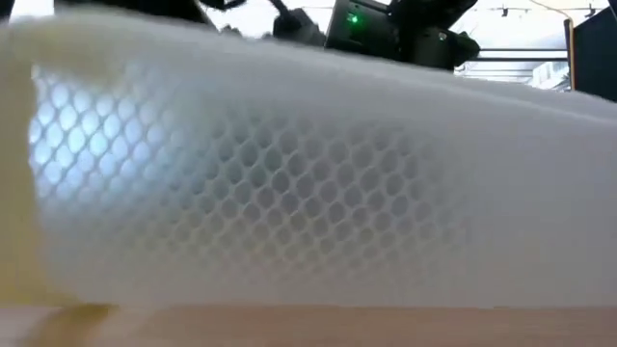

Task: Unpack backpack
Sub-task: Remove the white game card from the yellow zip bag

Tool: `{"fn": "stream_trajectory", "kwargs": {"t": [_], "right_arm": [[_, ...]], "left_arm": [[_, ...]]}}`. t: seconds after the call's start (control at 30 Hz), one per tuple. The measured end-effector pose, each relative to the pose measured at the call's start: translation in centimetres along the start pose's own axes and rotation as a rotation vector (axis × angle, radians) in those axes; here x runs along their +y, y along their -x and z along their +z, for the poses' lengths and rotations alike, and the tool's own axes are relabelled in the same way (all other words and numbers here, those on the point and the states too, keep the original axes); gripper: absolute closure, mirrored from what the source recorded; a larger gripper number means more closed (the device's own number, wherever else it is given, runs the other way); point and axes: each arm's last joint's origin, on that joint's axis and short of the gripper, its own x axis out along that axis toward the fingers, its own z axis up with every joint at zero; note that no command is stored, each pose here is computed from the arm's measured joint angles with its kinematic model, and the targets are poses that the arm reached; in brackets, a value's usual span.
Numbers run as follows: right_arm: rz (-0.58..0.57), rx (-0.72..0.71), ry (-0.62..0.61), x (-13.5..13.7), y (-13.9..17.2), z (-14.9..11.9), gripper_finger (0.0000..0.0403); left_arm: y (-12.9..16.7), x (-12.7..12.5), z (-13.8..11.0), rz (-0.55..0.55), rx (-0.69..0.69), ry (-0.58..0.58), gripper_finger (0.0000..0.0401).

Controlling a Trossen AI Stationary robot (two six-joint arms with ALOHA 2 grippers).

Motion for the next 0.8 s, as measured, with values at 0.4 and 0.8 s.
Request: {"fn": "stream_trajectory", "kwargs": {"t": [0.4,0.8], "right_arm": [[-0.02,0.023,-0.002,-0.3,-0.1,-0.2,0.0403],[-0.032,0.027,0.007,-0.3,-0.2,-0.3,0.0403]], "left_arm": [[4.9,0.6,3.7,-0.039,-0.089,-0.032,0.0373],[8.2,-0.7,3.7,-0.168,-0.139,-0.058,0.0373]]}}
